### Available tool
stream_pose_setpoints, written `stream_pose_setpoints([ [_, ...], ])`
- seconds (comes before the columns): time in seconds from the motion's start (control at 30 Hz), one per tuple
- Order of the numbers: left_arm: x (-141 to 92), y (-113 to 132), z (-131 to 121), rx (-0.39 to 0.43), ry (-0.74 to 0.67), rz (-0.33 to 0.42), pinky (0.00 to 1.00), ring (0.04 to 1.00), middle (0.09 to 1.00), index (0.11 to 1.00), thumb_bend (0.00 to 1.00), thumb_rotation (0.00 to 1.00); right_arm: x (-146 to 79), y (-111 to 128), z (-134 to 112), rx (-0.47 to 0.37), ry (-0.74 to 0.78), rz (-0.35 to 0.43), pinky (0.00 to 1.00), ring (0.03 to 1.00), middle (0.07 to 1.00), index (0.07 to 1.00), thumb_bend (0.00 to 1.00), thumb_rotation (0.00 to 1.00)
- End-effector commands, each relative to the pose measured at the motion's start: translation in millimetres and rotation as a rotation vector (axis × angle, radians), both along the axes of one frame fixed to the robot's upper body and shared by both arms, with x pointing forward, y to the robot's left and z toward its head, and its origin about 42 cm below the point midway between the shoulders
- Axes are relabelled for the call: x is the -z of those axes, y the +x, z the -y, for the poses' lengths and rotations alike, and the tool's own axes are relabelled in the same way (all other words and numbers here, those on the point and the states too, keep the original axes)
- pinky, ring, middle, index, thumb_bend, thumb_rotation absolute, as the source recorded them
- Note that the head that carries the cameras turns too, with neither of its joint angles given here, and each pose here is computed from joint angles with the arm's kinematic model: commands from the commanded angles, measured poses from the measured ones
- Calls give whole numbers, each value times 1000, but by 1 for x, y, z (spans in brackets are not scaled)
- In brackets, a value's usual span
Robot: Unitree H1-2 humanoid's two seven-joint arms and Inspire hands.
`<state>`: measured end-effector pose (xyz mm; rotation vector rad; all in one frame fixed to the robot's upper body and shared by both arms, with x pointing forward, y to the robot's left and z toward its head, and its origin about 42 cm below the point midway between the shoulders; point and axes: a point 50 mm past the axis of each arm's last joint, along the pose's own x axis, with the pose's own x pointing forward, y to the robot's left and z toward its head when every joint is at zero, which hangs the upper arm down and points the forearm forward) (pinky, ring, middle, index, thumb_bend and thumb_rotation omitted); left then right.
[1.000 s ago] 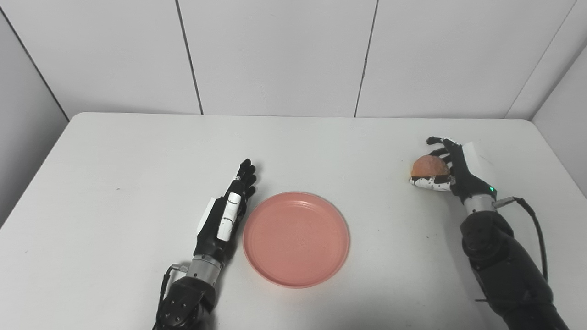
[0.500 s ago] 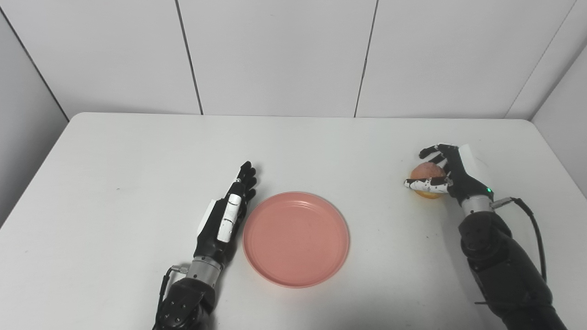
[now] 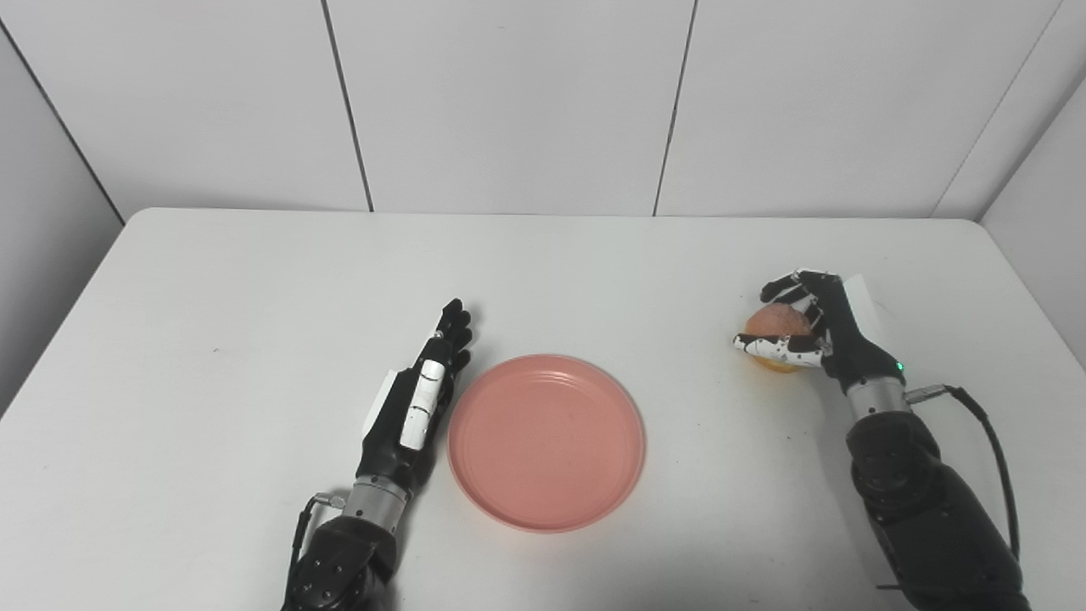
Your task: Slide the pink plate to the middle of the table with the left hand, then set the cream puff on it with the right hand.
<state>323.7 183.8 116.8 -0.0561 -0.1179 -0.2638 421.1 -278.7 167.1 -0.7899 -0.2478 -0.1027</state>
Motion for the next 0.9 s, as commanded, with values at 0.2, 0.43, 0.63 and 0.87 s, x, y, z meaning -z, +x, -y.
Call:
stream_pose_setpoints([
  [0.2,20,-13,-2,-19,5,-57,1000,1000,1000,1000,645,1000,-43,-2,-28,-111,45,186,134,193,469,482,520,0],
  [0.43,19,-14,-1,-19,11,-52,1000,1000,1000,1000,644,1000,-48,-11,-49,-182,71,194,168,238,471,482,519,0],
  [0.63,20,-14,0,-15,8,-57,1000,1000,1000,1000,639,1000,-44,-22,-75,-261,118,152,158,225,471,483,518,0],
  [0.87,19,-15,4,-11,8,-50,1000,1000,1000,1000,639,1000,-33,-38,-103,-371,122,113,291,345,415,515,511,0],
])
